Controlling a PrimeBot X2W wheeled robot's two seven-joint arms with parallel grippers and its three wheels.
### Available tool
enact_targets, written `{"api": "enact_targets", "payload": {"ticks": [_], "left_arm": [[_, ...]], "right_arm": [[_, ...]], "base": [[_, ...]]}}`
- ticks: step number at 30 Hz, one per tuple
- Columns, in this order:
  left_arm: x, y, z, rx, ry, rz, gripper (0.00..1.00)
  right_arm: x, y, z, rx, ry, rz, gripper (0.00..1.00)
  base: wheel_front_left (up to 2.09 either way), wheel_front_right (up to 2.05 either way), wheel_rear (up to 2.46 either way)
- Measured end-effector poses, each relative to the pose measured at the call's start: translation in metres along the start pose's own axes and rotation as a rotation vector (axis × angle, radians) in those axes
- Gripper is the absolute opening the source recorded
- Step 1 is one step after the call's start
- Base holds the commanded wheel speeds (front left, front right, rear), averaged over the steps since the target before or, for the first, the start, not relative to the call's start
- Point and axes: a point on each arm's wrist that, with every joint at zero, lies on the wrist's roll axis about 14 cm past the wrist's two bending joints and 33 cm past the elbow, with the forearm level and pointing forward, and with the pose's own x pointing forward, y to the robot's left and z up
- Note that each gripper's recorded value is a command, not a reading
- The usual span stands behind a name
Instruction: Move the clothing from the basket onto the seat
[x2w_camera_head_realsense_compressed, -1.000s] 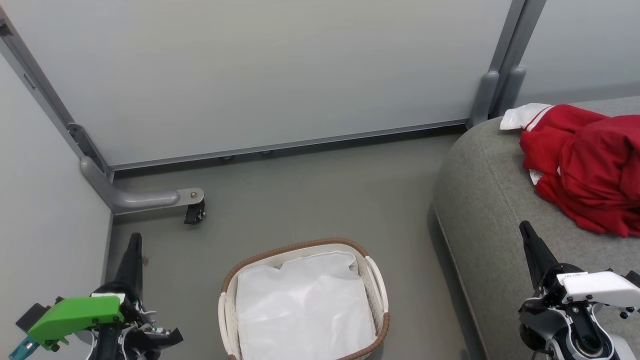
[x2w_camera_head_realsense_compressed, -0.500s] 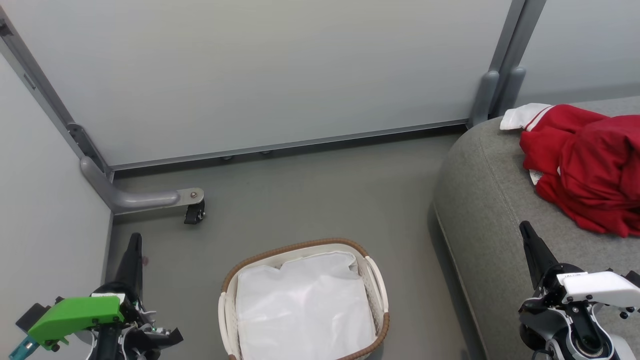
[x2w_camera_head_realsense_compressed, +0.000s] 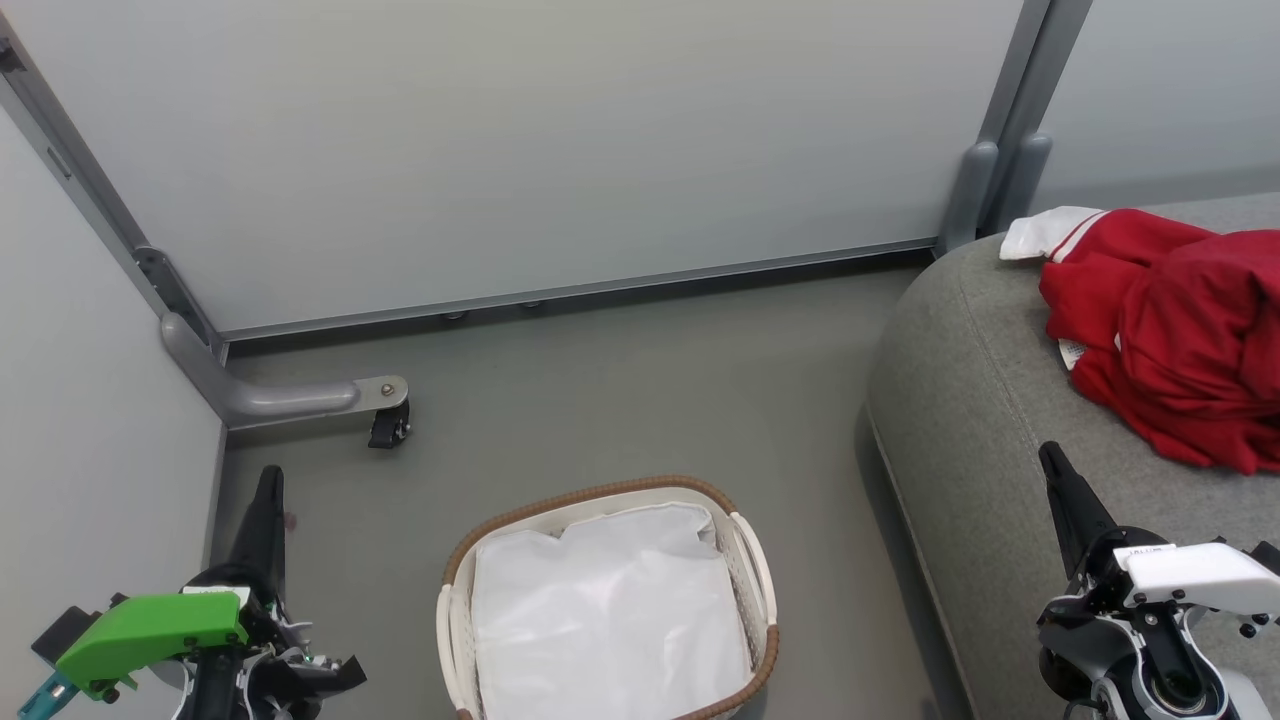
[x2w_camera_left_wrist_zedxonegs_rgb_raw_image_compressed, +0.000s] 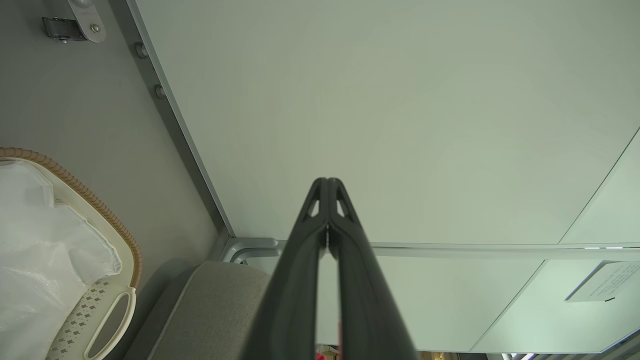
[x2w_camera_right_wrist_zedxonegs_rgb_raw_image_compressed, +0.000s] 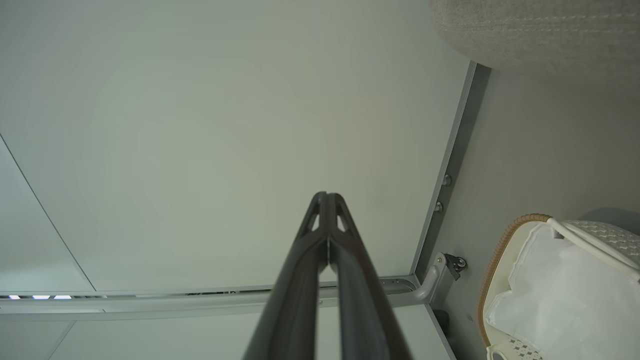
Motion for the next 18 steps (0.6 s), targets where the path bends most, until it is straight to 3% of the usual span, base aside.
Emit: {"api": "enact_targets", "payload": {"ticks": [18], "left_arm": [[0.0, -0.0001, 0.0, 0.0, 0.0, 0.0, 0.0]], "right_arm": [[0.0, 0.0, 0.0, 0.0, 0.0, 0.0, 0.0]], "base": [[0.0, 0.0, 0.0]]}}
